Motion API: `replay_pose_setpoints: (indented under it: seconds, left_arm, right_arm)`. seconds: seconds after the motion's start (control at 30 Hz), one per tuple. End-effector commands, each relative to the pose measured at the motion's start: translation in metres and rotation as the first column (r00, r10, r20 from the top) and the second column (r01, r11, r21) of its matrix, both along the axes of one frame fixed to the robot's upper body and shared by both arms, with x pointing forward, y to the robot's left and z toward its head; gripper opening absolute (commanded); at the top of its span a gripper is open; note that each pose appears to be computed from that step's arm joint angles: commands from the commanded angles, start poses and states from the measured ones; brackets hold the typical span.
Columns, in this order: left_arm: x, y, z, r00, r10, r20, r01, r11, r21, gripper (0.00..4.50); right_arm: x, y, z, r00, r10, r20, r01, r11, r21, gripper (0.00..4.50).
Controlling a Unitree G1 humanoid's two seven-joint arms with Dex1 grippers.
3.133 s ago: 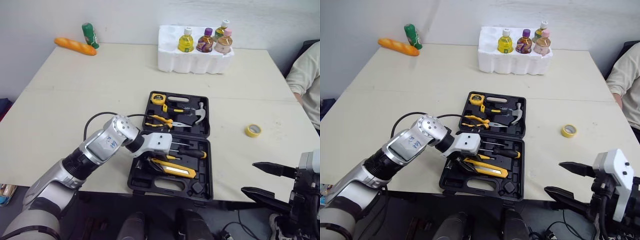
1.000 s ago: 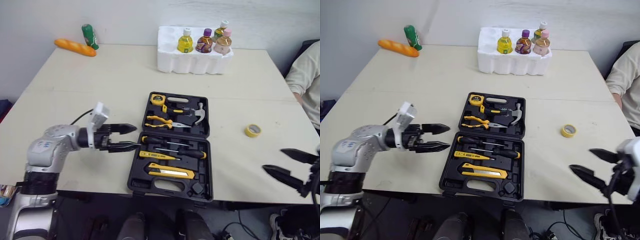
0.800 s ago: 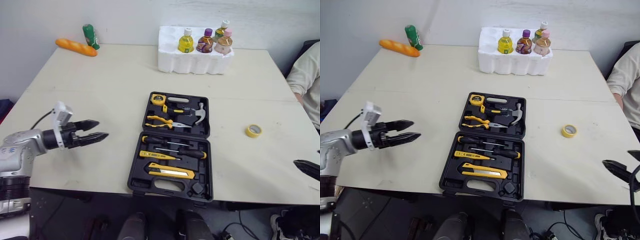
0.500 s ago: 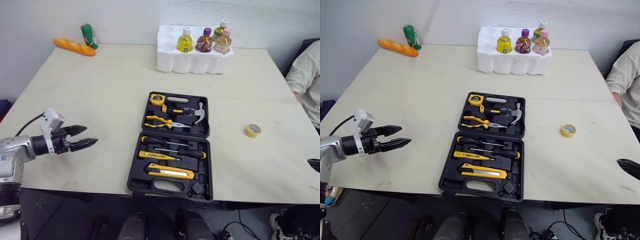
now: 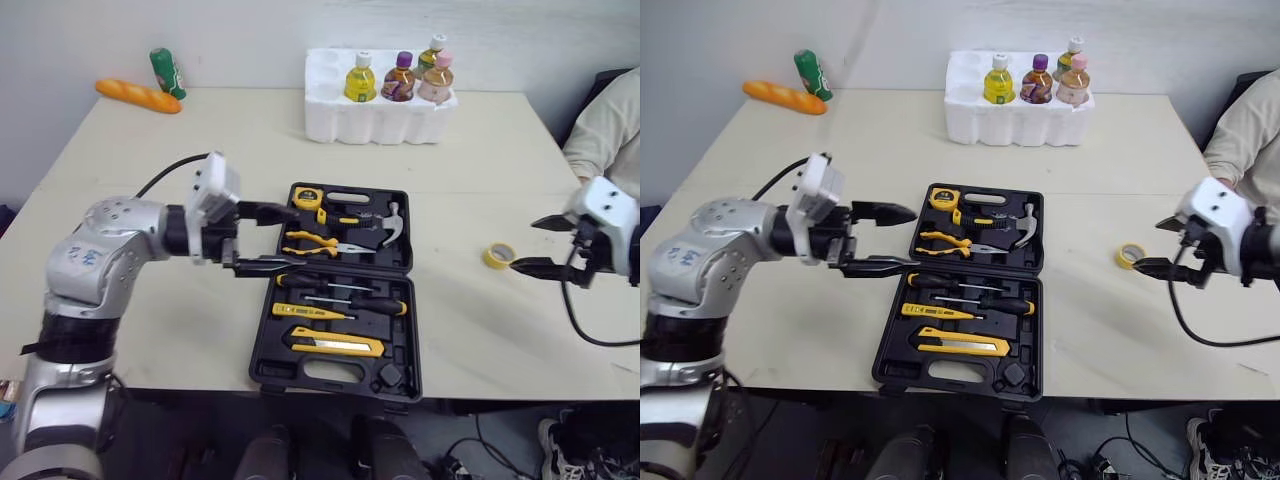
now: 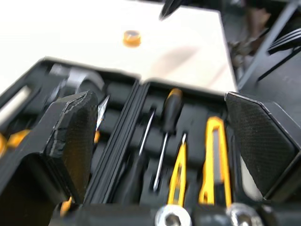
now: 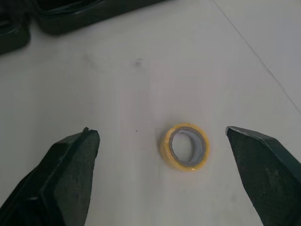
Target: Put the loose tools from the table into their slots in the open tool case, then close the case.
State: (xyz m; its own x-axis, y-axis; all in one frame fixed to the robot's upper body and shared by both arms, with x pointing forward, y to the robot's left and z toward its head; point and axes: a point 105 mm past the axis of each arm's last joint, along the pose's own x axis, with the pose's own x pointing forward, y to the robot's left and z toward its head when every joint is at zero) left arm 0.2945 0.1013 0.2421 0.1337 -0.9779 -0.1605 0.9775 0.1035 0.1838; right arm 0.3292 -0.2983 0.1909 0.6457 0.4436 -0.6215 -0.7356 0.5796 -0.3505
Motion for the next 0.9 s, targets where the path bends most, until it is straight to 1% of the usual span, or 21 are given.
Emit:
replay_pose_setpoints:
  seconds: [0.03, 0.07, 0.17, 0.23, 0.33, 0.57, 0.7, 0.8, 0.9]
  left_arm:
    - [-0.01, -0.01, 0.013, 0.996, -0.06, 0.067, 0.061, 0.998, -0.011, 4.49]
    - [-0.011, -0.009, 0.014, 0.995, -0.067, 0.077, 0.068, 0.998, -0.015, 4.49]
    - [-0.01, -0.005, 0.021, 0.995, -0.058, 0.084, 0.062, 0.997, -0.046, 4.49]
    - [-0.012, -0.004, 0.024, 0.994, -0.064, 0.084, 0.069, 0.996, -0.064, 4.49]
    - [-0.014, -0.004, 0.022, 0.995, -0.069, 0.071, 0.073, 0.996, -0.05, 4.49]
    - [-0.014, -0.013, 0.03, 0.988, -0.089, 0.127, 0.099, 0.992, -0.074, 4.49]
    - [-0.015, -0.015, 0.03, 0.986, -0.094, 0.135, 0.104, 0.992, -0.067, 4.49]
    - [-0.014, -0.017, 0.027, 0.986, -0.087, 0.139, 0.096, 0.994, -0.054, 4.5]
    - [-0.01, -0.019, 0.02, 0.986, -0.069, 0.155, 0.074, 0.997, -0.027, 4.5]
  right_arm:
    - [0.003, -0.003, -0.005, 0.999, 0.018, -0.051, -0.022, 0.997, -0.074, 4.5]
    - [0.006, -0.003, -0.007, 0.999, 0.021, -0.041, -0.026, 0.994, -0.11, 4.5]
    - [0.013, -0.005, -0.014, 0.998, 0.014, -0.058, -0.023, 0.989, -0.147, 4.5]
    - [0.015, -0.005, -0.017, 0.997, 0.011, -0.071, -0.022, 0.989, -0.148, 4.5]
    - [0.022, -0.005, -0.022, 0.997, -0.017, -0.081, 0.006, 0.99, -0.137, 4.5]
    - [0.04, 0.002, -0.032, 0.994, -0.05, -0.1, 0.038, 0.993, -0.114, 4.5]
    - [0.042, 0.002, -0.043, 0.989, -0.056, -0.136, 0.039, 0.991, -0.128, 4.5]
    - [0.043, 0.001, -0.046, 0.988, -0.067, -0.141, 0.049, 0.991, -0.124, 3.64]
    - [0.042, 0.0, -0.046, 0.988, -0.064, -0.143, 0.047, 0.991, -0.123, 2.14]
